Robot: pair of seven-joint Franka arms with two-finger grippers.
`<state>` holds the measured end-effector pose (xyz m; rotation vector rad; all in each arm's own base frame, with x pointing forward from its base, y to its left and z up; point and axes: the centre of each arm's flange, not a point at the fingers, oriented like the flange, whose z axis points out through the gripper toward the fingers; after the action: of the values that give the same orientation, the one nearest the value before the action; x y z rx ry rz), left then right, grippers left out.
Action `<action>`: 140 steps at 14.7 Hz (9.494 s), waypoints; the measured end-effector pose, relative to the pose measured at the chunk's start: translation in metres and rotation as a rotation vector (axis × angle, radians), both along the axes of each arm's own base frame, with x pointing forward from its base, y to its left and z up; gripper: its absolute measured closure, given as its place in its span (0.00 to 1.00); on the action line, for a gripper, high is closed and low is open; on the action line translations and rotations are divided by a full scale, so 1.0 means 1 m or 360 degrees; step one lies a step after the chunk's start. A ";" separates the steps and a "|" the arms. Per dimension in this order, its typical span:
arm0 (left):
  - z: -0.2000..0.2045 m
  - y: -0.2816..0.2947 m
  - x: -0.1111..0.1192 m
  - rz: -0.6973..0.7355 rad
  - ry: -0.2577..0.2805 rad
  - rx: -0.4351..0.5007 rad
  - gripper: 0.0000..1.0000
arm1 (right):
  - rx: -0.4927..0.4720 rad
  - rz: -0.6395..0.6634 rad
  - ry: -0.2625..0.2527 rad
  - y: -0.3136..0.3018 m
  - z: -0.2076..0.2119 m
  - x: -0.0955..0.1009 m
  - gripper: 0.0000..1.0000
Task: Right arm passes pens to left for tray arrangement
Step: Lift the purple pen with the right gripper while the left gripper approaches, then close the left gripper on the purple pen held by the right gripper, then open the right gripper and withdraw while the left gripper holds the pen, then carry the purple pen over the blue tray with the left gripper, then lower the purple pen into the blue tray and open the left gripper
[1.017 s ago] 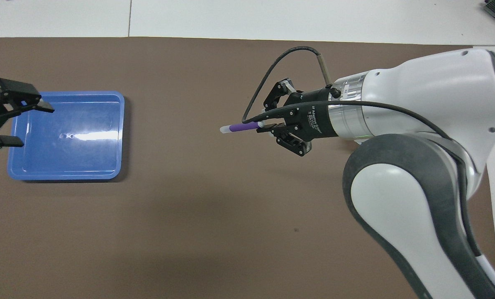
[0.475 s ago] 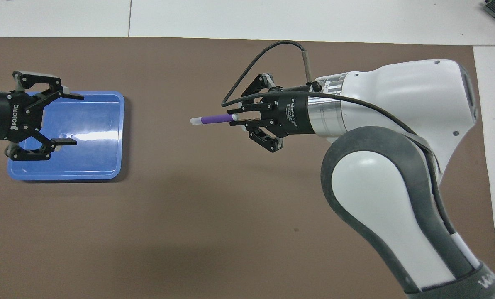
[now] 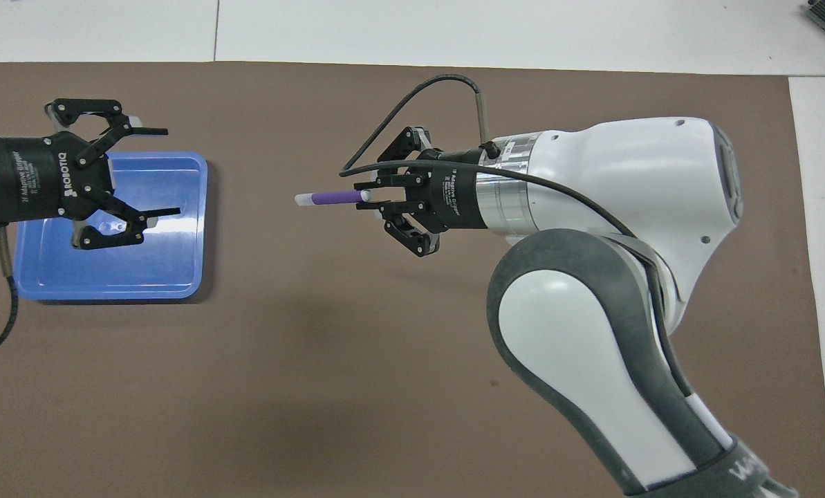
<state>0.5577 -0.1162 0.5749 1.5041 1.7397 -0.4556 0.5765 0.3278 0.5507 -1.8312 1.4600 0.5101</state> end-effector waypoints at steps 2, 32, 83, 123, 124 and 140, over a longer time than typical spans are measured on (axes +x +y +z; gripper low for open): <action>-0.008 -0.012 -0.004 0.0012 0.0050 -0.0011 0.10 | -0.0002 0.0014 0.0005 0.005 -0.002 -0.002 0.81; -0.076 -0.121 -0.051 0.0013 0.0078 0.0083 0.65 | -0.0016 0.0037 0.0034 0.011 -0.011 -0.008 0.81; -0.188 0.140 0.003 -0.2481 -0.0969 0.1713 0.82 | -0.1890 0.2888 -0.0750 -0.190 -0.142 -0.013 0.31; -0.278 0.252 0.037 -0.2590 -0.0875 0.1662 0.00 | -0.1997 0.3203 -0.0833 -0.205 -0.177 -0.008 0.63; -0.277 0.251 0.038 -0.2590 -0.0880 0.1665 0.00 | -0.1996 0.3203 -0.0837 -0.205 -0.178 -0.008 0.63; -0.181 0.244 0.051 -0.2541 -0.1009 0.1958 0.00 | -0.1998 0.3192 -0.0860 -0.209 -0.179 -0.008 0.83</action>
<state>0.6089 0.1278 0.3941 3.1904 -0.2041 0.5107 0.5685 0.1192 0.3716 -3.4194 -1.2548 -0.2734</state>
